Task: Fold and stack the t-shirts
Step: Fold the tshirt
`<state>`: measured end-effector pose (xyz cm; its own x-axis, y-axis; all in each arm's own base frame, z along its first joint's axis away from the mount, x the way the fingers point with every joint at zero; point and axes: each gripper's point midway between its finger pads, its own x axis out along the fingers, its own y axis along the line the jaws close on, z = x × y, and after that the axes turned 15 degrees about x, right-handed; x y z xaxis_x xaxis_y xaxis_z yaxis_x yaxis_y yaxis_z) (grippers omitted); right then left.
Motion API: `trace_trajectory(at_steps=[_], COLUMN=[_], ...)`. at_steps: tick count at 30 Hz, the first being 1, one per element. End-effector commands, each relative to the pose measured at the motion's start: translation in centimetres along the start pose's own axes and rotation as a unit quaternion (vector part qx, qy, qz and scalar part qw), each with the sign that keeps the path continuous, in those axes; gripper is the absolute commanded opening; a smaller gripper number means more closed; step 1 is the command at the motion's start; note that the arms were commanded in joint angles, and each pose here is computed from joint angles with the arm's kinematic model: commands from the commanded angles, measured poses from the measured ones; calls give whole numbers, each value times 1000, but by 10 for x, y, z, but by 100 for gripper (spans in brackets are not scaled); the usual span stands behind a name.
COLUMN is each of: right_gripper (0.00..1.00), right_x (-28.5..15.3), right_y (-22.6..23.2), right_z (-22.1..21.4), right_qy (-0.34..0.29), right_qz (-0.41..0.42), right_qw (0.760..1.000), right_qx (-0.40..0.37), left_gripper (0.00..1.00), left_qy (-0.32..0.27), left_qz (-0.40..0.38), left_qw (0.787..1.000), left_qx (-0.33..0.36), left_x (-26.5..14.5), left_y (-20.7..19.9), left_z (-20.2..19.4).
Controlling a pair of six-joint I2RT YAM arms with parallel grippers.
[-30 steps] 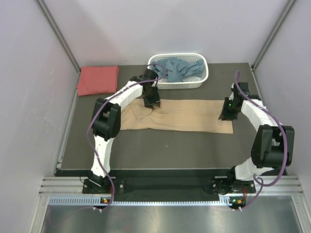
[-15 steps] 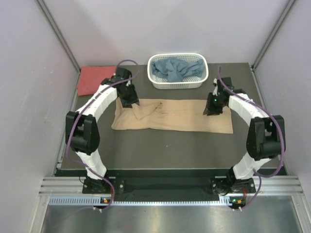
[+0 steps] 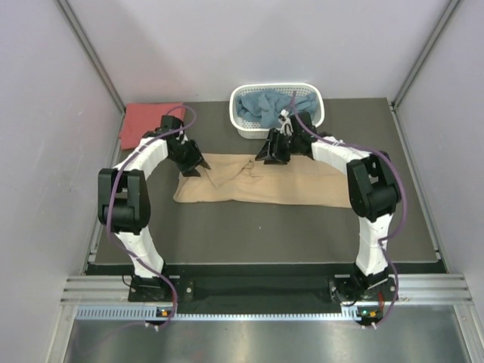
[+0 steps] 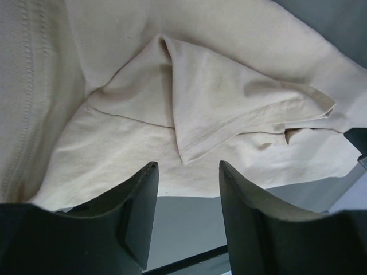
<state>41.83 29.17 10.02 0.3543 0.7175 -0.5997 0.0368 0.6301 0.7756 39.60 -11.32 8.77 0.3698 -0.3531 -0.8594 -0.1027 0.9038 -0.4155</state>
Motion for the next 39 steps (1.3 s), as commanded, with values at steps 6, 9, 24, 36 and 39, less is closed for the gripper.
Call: trace_trajectory(at_steps=[6, 9, 24, 36, 39], right_gripper=[59, 60, 52, 51, 51], right_x=[21, 28, 51, 45, 44], right_y=[44, 38, 20, 13, 9], right_z=[22, 24, 16, 11, 9], right_qy=[-13, -11, 27, 32, 35], right_qz=[87, 82, 62, 36, 27], right_qw=[991, 991, 988, 993, 994], right_qx=[98, 105, 141, 109, 102], left_gripper=[53, 51, 39, 0, 0], left_qy=[1, 6, 8, -24, -31], left_qz=[-43, -53, -69, -11, 10], left_qw=[999, 998, 997, 1000, 999], left_qx=[-19, -26, -43, -6, 9], left_x=[21, 30, 50, 40, 33], left_y=[-9, -10, -13, 6, 17], left_z=[15, 18, 30, 61, 70])
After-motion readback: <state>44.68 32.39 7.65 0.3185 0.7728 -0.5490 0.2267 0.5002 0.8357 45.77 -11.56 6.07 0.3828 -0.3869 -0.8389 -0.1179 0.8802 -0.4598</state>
